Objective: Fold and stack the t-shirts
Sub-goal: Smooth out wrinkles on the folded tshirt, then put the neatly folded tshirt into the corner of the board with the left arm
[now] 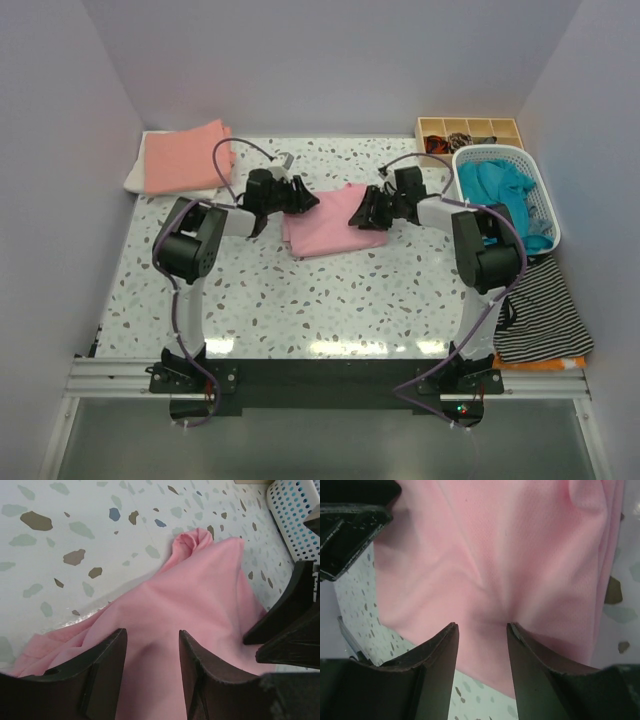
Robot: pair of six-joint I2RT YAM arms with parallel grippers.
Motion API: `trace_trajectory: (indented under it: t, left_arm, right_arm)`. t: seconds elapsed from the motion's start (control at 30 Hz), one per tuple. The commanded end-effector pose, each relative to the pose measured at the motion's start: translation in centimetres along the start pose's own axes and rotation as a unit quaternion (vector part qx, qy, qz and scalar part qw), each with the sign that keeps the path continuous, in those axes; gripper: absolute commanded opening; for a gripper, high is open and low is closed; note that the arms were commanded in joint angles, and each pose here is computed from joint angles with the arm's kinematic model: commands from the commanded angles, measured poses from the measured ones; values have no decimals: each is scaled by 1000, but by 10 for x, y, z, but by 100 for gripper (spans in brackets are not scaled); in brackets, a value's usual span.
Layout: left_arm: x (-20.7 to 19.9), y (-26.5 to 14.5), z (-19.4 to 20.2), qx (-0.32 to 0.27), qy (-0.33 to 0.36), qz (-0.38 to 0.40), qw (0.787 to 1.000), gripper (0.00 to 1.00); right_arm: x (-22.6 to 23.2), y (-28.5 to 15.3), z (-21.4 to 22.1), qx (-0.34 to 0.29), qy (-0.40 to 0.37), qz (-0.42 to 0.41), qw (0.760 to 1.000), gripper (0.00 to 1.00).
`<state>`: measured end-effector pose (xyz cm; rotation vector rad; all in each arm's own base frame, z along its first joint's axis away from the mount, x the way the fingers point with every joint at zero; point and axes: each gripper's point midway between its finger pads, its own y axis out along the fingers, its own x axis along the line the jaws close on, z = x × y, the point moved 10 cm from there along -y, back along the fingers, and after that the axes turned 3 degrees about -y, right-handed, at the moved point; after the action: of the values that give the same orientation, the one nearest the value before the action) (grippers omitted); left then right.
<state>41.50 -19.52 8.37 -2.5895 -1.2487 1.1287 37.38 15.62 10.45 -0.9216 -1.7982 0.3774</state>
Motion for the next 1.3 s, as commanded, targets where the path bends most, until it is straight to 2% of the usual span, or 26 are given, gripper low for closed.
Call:
trace_trajectory:
  t: [0.0,0.1,0.2,0.33,0.47,0.5,0.57,0.63,0.7,0.77,0.87,0.97,1.27]
  left_arm:
    - [22,-7,-12,-20,29,-34,999,50]
    - [39,-12,-13,-15,34,-63,997,50]
    - [51,-16,-15,-14,32,-83,996,50]
    - [58,-14,-18,-7,31,-88,996,50]
    - [45,-20,-28,-22,34,-67,997,54]
    - [39,-22,-31,-31,32,-57,997,62]
    - [19,-30,-48,-52,47,-43,997,67]
    - [-2,-41,-67,-72,62,-39,995,78]
    - [-13,-49,-75,-72,64,-39,995,100]
    - [-26,-63,-87,-83,70,-37,993,100]
    - [-35,-77,-86,-65,58,-43,995,100]
    - [-31,-93,-61,-27,40,-70,996,100]
    - [-15,-135,-2,3,3,-146,989,100]
  right_arm:
    - [4,-27,2,-22,-45,64,997,48]
    - [-2,-30,3,-15,-45,114,992,48]
    - [-12,-28,10,22,-28,158,987,48]
    - [-16,-28,21,37,-21,160,986,47]
    - [-6,-39,19,9,-51,133,990,47]
    - [0,-46,17,-5,-57,126,990,47]
    - [11,-57,10,-38,-71,113,990,48]
    - [18,-65,5,-61,-79,110,989,48]
    - [27,-77,-1,-87,-90,113,986,48]
    - [32,-84,-6,-103,-100,120,982,49]
    - [36,-93,-10,-112,-108,134,979,49]
    - [36,-96,-11,-113,-113,141,977,49]
    - [34,-94,-7,-105,-113,138,978,49]
